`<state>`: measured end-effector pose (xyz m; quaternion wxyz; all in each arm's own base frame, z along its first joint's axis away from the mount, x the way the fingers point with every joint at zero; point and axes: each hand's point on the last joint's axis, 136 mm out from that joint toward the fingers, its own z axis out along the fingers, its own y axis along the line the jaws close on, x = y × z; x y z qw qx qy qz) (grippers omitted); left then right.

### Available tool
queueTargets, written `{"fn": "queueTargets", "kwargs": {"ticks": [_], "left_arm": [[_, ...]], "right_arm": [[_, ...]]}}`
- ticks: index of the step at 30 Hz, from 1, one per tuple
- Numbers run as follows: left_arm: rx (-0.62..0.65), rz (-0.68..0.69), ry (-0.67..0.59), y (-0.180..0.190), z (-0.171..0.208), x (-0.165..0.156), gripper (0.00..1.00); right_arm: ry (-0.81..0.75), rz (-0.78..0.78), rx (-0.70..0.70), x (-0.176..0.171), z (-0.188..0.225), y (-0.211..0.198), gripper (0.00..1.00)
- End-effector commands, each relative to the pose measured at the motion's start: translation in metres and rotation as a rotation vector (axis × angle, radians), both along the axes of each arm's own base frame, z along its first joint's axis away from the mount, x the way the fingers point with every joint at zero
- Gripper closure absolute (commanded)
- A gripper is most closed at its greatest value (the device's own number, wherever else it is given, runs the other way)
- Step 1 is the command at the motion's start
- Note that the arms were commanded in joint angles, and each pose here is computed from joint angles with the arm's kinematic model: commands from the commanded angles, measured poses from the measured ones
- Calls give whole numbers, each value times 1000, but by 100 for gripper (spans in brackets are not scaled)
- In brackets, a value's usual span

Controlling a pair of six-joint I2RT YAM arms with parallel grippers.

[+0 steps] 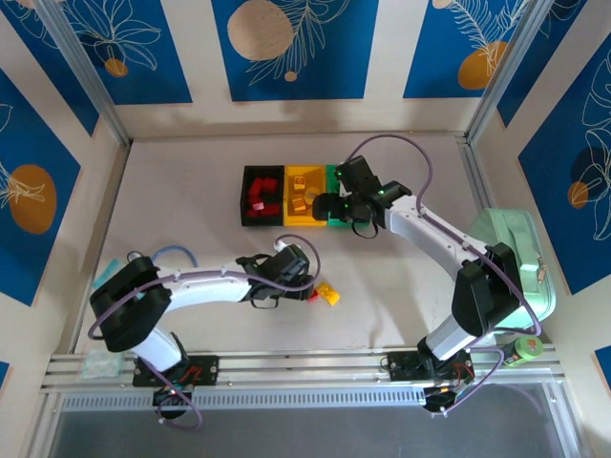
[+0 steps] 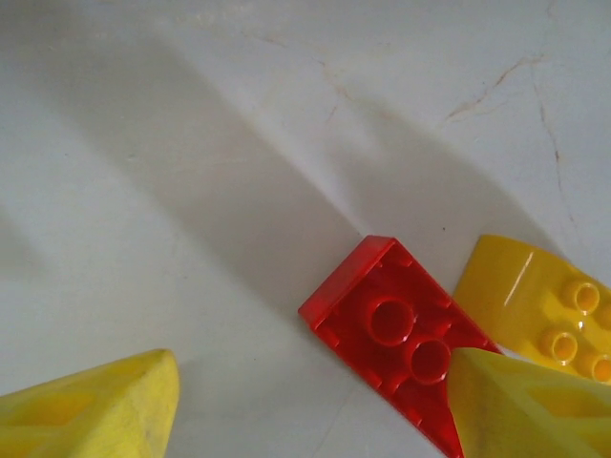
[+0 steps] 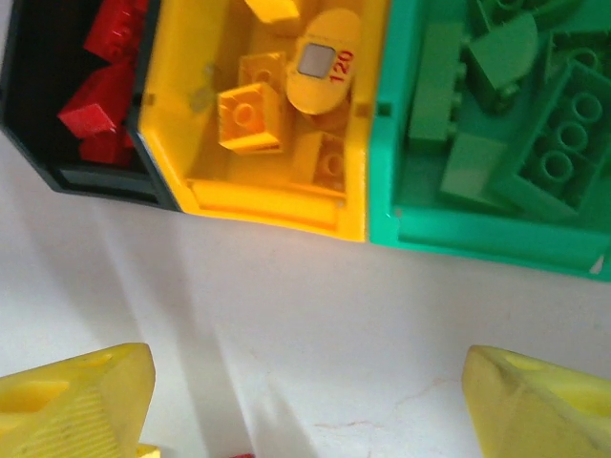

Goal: Sort the legos into containers by color
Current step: Move the lego to the center of the table.

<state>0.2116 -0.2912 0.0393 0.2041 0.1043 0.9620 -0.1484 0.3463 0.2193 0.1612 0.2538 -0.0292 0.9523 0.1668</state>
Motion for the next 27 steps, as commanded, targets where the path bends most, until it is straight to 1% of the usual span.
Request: {"fn": "queueTargets", "kwargs": {"ticks": [1,6,11,17,21,23,25,27], "left_arm": [[-48,39,18,-17,4,4,30],[-20,56,45,-19,-7,6,38],[48,76,60,-9,-21,7,47],[76,109,66,11,-25,21,52],[78,155,58,37,-19,38,53],[75,186,43,51,-10,47,52],[66,193,0,55,7,55,50],[56,183,-35,52,22,59,44]], "right_arm": [[-25,-22,55,-2,8,0,16],[-12,-40,53,-11,-2,-6,16],[-17,-55,54,-16,-3,-14,16],[-14,-63,60,-21,-4,-19,16],[-11,-72,61,-25,-5,-22,16],[-7,-72,64,-27,-7,-22,16],[-7,-75,67,-29,-7,-23,16],[-5,-78,70,-31,-8,-23,16]]}}
